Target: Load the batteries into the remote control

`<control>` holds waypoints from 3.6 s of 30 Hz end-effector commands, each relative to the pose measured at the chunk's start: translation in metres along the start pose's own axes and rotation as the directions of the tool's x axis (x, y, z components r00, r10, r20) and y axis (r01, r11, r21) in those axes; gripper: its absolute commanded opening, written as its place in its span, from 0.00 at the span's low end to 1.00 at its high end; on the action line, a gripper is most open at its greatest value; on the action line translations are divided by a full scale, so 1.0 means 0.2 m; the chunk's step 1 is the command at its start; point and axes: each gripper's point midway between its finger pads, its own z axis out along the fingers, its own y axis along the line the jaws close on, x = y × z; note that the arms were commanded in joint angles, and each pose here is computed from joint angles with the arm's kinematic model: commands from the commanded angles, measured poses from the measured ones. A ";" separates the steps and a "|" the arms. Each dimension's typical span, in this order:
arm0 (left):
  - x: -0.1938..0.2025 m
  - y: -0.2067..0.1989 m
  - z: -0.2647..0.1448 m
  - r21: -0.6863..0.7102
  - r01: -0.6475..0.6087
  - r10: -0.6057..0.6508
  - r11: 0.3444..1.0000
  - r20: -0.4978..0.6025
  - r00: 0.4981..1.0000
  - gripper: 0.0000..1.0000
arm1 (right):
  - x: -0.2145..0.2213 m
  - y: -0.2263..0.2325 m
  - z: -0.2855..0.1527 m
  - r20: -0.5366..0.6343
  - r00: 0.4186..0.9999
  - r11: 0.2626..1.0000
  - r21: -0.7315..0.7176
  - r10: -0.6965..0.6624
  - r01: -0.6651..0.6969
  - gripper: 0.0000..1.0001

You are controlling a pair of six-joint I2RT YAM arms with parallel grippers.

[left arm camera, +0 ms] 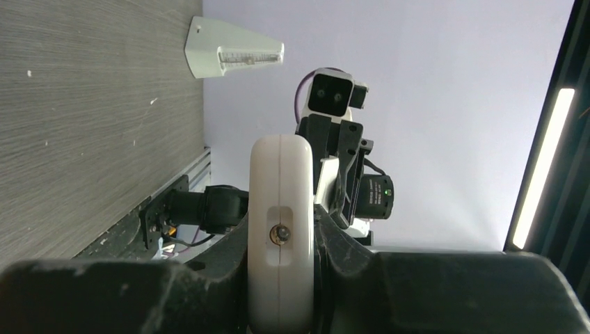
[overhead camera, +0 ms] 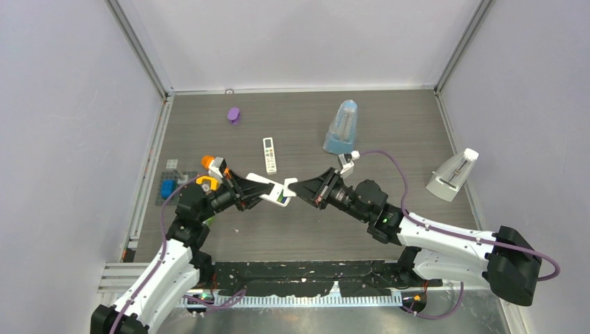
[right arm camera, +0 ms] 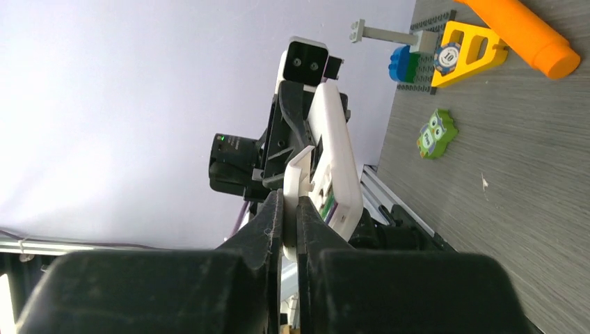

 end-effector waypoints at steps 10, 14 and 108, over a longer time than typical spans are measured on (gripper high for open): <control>0.01 -0.24 -0.04 0.190 -0.139 0.132 0.972 0.051 0.990 0.00 | -0.04 0.18 -0.02 0.048 0.998 0.989 -0.143 0.046 -0.039 0.05; -0.03 -0.31 -0.06 0.229 -0.178 0.149 0.957 0.139 0.979 0.00 | -0.04 0.21 -0.03 0.062 0.996 0.984 -0.169 0.070 -0.058 0.05; 0.04 -0.58 -0.17 0.401 -0.233 0.170 0.886 0.187 0.968 0.00 | 0.21 -0.04 0.03 -0.122 0.991 0.998 0.022 0.053 -0.051 0.13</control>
